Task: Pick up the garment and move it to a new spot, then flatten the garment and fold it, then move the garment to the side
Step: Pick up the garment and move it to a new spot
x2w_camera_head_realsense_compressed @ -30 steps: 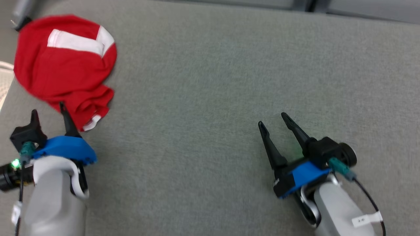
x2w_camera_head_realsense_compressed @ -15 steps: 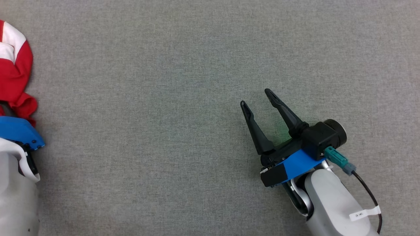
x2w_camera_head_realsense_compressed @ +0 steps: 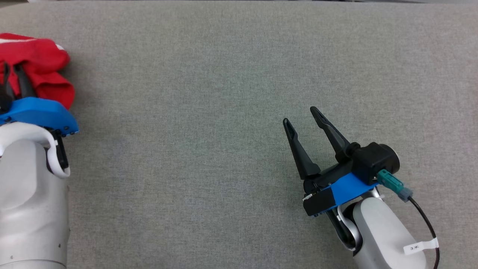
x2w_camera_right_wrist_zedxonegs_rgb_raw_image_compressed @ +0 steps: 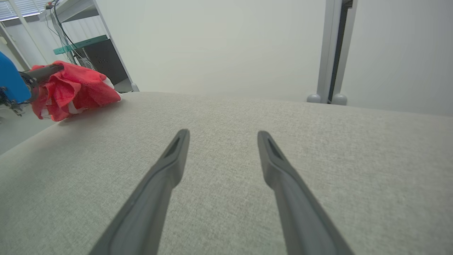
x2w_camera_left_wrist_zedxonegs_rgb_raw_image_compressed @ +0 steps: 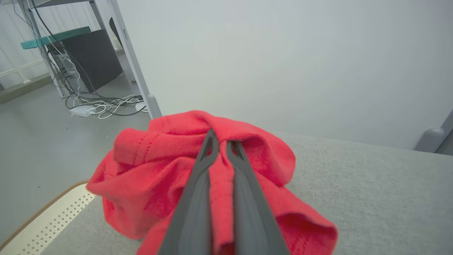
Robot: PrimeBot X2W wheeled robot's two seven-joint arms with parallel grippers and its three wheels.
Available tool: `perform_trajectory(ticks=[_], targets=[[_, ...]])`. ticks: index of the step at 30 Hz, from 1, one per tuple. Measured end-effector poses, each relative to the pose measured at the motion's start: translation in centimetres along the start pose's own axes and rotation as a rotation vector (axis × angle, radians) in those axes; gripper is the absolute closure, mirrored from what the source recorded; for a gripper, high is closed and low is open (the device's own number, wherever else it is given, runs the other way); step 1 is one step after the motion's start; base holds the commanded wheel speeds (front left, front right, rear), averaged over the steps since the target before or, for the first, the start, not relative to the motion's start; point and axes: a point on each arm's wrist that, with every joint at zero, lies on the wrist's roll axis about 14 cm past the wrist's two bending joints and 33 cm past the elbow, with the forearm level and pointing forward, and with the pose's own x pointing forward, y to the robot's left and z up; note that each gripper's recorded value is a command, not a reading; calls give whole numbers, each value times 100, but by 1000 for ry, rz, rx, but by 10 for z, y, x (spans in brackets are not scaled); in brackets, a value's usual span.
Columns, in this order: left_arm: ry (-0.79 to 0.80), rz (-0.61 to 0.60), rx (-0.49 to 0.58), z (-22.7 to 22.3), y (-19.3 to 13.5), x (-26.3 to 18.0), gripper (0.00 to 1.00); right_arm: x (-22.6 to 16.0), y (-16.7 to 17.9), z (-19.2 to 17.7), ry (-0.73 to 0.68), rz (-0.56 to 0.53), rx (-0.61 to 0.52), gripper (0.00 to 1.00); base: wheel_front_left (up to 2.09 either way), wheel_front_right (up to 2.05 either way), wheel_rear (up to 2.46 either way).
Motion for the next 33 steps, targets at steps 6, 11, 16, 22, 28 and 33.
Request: perform_trajectory(ticks=[6, 11, 16, 22, 28, 33], targets=[[-220, -173, -17, 74, -53, -16, 100, -14, -6, 18, -32, -43, 14, 0, 0, 0, 0], [-335, -354, -53, 113, -120, -36, 100, -33, -24, 29, -49, -111, 11, 0, 0, 0, 0], [-349, -572, -104, 116, -197, -64, 100, -61, -50, 35, -55, -211, 15, 0, 0, 0, 0], [-311, -826, -171, 109, -290, -108, 100, -102, -82, 39, -51, -345, 9, 0, 0, 0, 0], [-249, -1047, -218, 97, -353, -176, 100, -136, -102, 49, -72, -445, -1, 0, 0, 0, 0], [-178, -1050, -175, 68, -355, -199, 0, -144, -102, 54, -87, -460, -2, 0, 0, 0, 0]])
